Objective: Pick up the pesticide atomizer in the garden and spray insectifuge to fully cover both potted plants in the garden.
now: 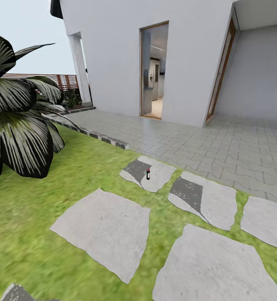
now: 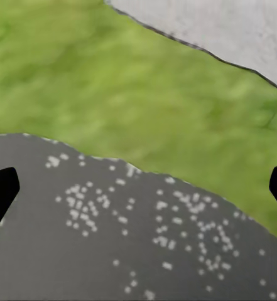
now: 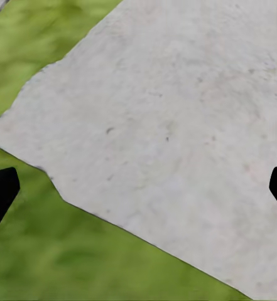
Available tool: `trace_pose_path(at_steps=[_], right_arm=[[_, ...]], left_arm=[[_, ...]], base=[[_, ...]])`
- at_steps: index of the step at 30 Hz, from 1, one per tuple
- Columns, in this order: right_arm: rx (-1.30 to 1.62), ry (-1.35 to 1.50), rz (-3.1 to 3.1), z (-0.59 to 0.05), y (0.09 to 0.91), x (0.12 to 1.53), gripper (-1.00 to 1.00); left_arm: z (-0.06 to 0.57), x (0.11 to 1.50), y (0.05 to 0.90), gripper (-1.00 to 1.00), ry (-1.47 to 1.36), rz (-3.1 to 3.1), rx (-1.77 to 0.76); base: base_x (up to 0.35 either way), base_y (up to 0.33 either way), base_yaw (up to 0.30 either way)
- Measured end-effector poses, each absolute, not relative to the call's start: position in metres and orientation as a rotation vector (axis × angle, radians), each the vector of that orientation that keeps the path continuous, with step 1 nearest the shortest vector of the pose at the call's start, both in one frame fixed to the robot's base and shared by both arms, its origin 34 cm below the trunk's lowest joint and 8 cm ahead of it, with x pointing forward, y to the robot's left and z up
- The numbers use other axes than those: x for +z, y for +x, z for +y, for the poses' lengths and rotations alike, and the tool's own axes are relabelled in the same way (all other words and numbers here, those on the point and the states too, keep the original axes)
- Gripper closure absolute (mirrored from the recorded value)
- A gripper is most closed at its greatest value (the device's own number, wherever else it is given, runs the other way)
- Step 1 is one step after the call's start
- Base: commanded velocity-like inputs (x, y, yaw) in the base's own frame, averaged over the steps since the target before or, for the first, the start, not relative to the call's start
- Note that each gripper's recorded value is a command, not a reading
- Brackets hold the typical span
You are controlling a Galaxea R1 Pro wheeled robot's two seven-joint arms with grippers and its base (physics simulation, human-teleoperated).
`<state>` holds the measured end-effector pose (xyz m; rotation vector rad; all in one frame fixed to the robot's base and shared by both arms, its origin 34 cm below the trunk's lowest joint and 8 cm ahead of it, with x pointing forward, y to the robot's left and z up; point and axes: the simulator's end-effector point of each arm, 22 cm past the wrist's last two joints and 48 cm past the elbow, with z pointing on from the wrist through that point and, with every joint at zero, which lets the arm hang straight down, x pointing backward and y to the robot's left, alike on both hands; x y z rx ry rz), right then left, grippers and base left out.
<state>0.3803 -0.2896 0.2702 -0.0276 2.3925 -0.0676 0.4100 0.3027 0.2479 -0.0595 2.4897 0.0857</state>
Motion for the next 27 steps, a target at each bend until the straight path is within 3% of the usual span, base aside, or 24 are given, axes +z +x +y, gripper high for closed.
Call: trace_pose_path(at_steps=[14, 27], right_arm=[[-0.068, -0.027, 2.391, -0.2896, 0.3807, 0.2705, -1.00], [-0.068, -0.026, 2.380, -0.2900, 0.3838, 0.2734, -1.00]], left_arm=[[0.3026, 0.2480, 0.4100, -1.00, -0.058, 2.490, 0.085], [0.3026, 0.2513, 0.4136, -1.00, -0.059, 2.479, 0.085]], base=[[0.268, 0.104, -0.010], [0.268, 0.096, -0.215]])
